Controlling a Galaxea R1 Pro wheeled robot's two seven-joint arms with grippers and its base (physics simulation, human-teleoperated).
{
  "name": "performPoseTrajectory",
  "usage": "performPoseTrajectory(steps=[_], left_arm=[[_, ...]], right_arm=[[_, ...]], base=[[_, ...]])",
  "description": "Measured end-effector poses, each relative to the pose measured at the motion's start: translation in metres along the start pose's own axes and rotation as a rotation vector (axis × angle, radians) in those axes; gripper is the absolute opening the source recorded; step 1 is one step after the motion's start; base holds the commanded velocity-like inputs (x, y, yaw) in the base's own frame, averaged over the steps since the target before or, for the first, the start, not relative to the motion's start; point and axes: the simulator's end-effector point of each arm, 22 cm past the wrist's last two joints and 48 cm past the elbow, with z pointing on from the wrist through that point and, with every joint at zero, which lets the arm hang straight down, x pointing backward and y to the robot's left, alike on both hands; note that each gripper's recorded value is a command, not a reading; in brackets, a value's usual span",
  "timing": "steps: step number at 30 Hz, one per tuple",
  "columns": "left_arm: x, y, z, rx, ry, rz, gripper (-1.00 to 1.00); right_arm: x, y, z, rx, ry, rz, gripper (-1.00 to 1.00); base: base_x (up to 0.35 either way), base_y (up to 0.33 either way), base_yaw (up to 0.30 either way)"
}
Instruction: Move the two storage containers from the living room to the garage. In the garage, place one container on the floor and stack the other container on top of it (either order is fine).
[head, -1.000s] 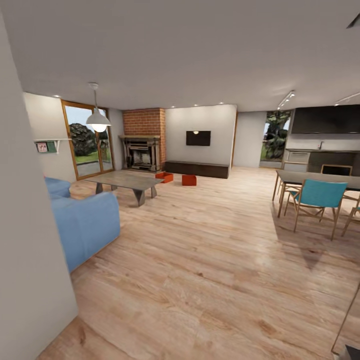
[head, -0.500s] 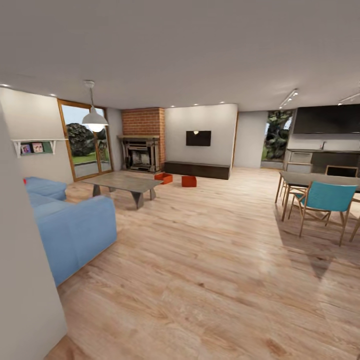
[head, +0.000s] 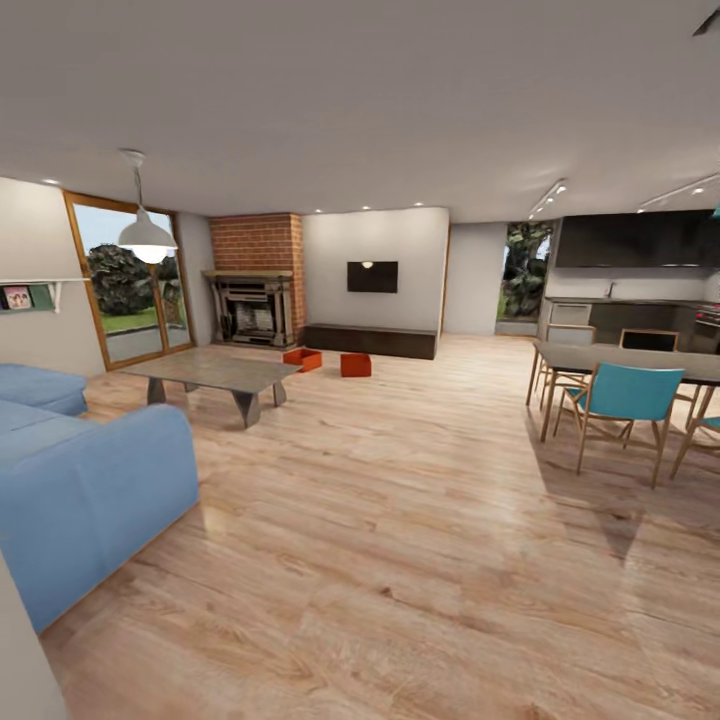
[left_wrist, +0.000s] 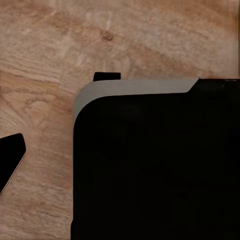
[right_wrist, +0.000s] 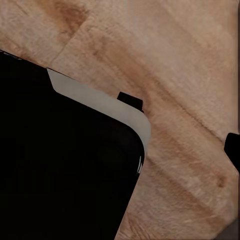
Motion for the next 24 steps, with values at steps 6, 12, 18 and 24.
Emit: performPoseTrajectory(steps=[6,12,18,24], left_arm=[[0.0,-0.0001,0.0,0.0,0.0,0.0,1.0],[0.0,-0.0001,0.0,0.0,0.0,0.0,1.0],[0.0,-0.0001,0.0,0.0,0.0,0.0,1.0],[0.0,0.0,0.0,0.0,0.0,0.0,1.0]], right_arm=[[0.0,0.0001,0.0,-0.001,0.0,-0.002,1.0],[-0.0002,0.0,0.0,-0.001,0.0,-0.003,1.0],[0.0002,0.0001,0.0,0.0,0.0,-0.002,1.0],[0.0003,-0.0003,0.0,0.0,0.001,-0.002,1.0]], base=[[0.322,0.0,-0.001],[0.322,0.0,0.0],[0.322,0.0,0.0],[0.322,0.0,0.0]])
